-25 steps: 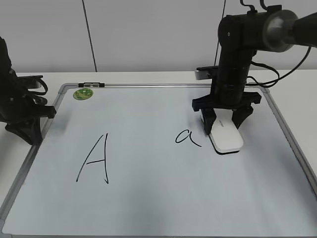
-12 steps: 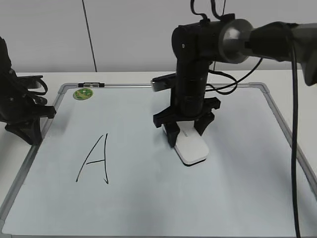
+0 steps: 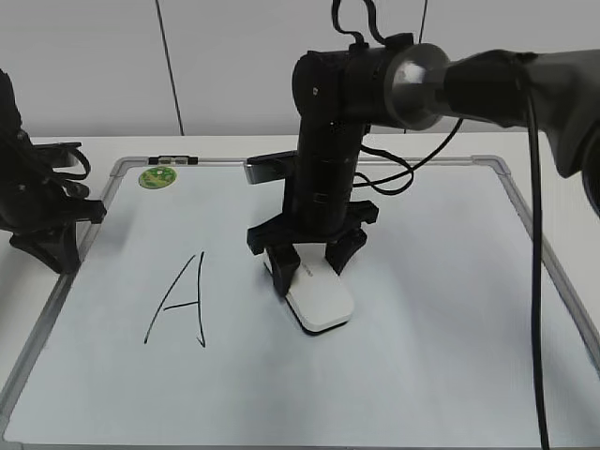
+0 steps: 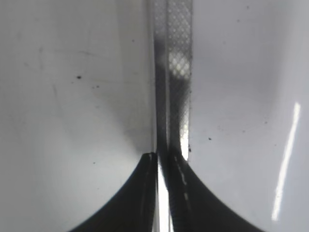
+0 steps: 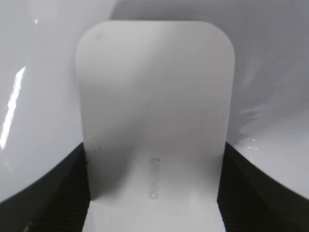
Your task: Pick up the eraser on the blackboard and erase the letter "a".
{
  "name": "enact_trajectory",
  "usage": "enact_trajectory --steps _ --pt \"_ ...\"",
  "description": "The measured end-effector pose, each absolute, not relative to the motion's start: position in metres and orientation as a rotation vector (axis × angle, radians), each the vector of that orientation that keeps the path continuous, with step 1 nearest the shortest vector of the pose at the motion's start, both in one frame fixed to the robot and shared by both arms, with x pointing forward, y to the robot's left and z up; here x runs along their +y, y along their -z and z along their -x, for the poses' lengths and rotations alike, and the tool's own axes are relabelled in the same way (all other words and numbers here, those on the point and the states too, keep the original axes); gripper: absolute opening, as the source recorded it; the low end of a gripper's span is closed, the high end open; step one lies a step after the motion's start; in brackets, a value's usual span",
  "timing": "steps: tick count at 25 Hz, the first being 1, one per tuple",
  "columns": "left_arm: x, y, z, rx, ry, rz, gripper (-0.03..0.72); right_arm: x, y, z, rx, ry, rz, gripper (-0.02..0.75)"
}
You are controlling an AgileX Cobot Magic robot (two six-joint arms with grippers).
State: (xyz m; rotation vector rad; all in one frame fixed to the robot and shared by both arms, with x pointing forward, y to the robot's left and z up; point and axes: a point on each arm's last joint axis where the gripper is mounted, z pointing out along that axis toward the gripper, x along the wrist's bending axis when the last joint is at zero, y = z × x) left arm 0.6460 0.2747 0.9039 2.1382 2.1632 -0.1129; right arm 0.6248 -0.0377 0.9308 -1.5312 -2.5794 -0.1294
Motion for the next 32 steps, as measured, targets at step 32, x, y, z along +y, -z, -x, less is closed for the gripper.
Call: enact_trajectory --steps 32 --pt "0.275 -0.904 -0.646 2.164 0.115 -2.136 0.057 -0.278 -0.993 -0.615 -2.188 0.041 2.200 0.522"
